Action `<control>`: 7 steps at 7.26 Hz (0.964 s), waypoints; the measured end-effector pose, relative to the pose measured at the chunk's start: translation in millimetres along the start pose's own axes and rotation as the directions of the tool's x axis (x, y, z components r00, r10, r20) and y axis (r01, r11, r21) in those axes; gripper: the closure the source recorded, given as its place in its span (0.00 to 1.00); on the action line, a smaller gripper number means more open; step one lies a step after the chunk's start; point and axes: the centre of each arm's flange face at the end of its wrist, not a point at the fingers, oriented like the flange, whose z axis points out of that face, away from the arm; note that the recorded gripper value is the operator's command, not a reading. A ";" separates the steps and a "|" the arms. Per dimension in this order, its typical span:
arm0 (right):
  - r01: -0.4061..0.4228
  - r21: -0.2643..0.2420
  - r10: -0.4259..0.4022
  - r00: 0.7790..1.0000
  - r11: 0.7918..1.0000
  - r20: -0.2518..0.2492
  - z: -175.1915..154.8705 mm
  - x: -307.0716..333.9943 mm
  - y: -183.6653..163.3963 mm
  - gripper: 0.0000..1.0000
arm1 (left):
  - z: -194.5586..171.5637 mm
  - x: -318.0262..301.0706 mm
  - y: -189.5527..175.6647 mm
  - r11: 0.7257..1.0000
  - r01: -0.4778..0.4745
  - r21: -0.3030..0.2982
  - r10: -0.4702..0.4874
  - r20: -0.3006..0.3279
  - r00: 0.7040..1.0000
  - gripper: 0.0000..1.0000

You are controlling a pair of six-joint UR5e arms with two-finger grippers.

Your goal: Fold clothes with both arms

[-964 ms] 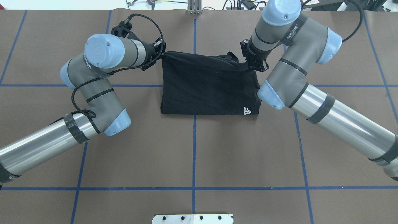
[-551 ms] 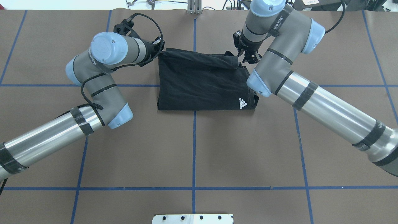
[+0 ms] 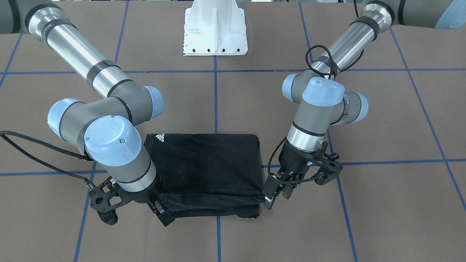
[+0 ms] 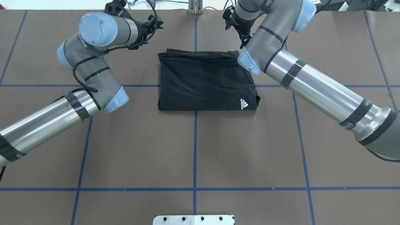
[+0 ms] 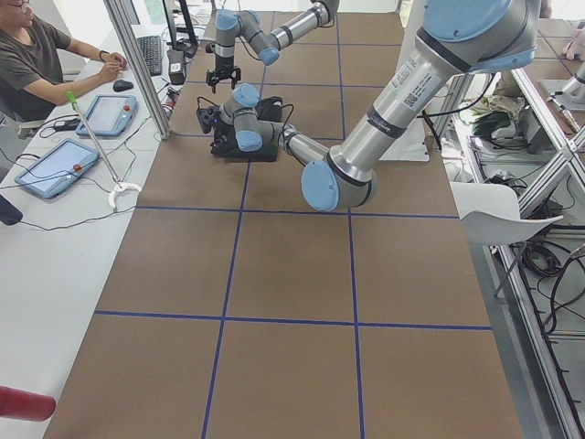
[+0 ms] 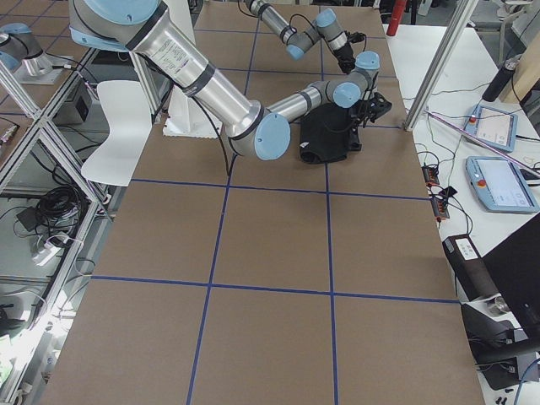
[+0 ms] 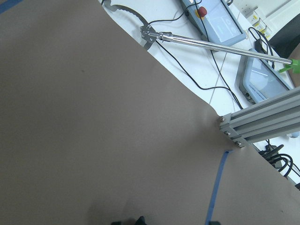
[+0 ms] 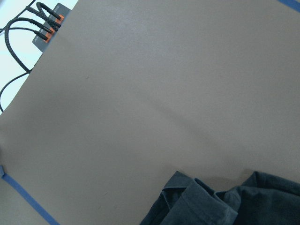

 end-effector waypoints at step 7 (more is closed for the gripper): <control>0.578 -0.004 -0.578 0.816 0.816 -0.028 -37.0 130.0 -57.0 0.00 | -82.2 -65.6 -54.0 0.776 -0.605 -0.180 0.622 0.052 0.781 0.01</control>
